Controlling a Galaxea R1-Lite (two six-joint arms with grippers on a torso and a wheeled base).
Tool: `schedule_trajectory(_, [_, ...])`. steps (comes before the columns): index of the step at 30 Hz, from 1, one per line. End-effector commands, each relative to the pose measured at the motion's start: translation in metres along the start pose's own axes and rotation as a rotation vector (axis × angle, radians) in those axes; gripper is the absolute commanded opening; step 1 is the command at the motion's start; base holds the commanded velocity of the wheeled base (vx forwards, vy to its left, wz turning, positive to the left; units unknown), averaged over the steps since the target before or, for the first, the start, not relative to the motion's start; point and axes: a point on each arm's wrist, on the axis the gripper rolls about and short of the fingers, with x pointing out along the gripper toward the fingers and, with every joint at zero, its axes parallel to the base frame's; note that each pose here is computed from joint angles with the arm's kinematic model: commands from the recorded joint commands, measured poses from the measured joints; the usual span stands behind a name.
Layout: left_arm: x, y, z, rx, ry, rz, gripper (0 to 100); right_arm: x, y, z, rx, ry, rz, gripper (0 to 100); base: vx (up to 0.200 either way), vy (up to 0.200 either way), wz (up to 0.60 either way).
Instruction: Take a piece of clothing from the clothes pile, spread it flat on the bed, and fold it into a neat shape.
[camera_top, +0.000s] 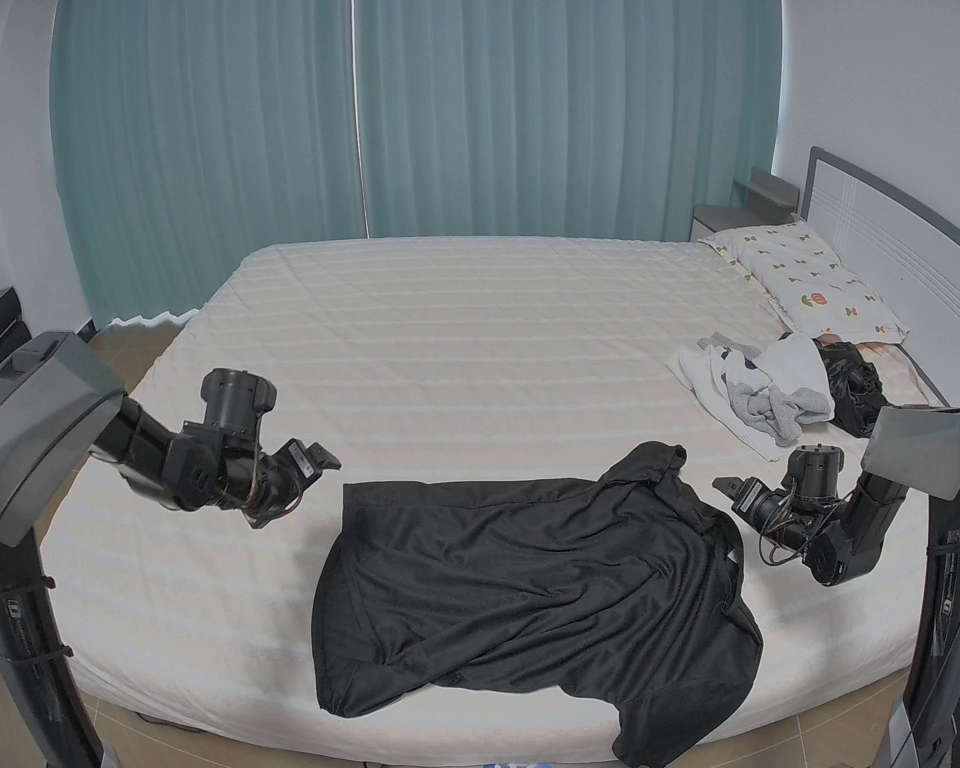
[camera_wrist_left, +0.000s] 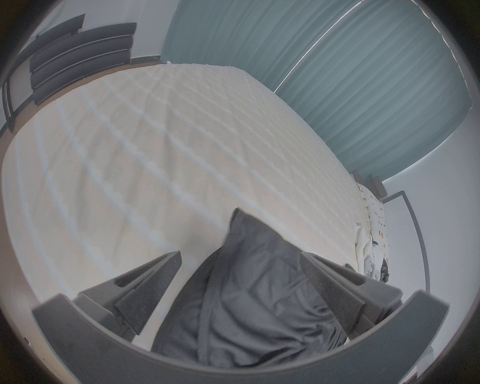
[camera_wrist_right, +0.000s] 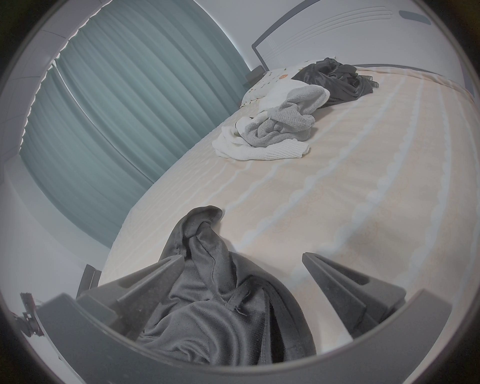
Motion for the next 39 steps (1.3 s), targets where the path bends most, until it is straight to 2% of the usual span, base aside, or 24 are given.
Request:
schedule_trajectory(1, [0.083, -0.020, -0.002, 0.000, 0.088, 0.051, 100, -0.013, 0.000, -0.002, 0.029, 0.015, -0.007, 100, 0.000, 0.000, 0.00])
schedule_trajectory(2, [0.100, -0.023, -0.004, 0.006, 0.087, 0.044, 100, -0.017, 0.001, -0.002, 0.030, 0.007, 0.000, 100, 0.000, 0.000, 0.00])
schedule_trajectory(6, [0.113, -0.031, 0.000, -0.003, 0.065, 0.017, 100, -0.022, -0.001, -0.002, 0.028, -0.008, 0.006, 100, 0.000, 0.000, 0.00])
schedule_trajectory(18, [0.118, -0.030, 0.002, -0.060, 0.055, 0.025, 100, -0.034, -0.006, -0.006, 0.025, -0.012, 0.006, 100, 0.000, 0.000, 0.00])
schedule_trajectory(29, [0.124, -0.032, 0.011, -0.062, 0.017, 0.000, 100, -0.035, -0.007, -0.008, 0.024, -0.003, 0.003, 100, 0.000, 0.000, 0.00])
schedule_trajectory(37, [0.137, -0.027, 0.004, -0.036, 0.032, 0.014, 100, -0.035, -0.006, -0.013, 0.022, 0.018, 0.009, 100, 0.000, 0.000, 0.00])
schedule_trajectory(38, [0.139, -0.026, 0.003, -0.034, 0.033, 0.017, 0, -0.035, -0.006, -0.013, 0.022, 0.019, 0.008, 100, 0.000, 0.000, 0.00])
schedule_trajectory(39, [0.139, -0.026, 0.003, -0.034, 0.033, 0.017, 0, -0.035, -0.006, -0.014, 0.021, 0.020, 0.009, 100, 0.000, 0.000, 0.00])
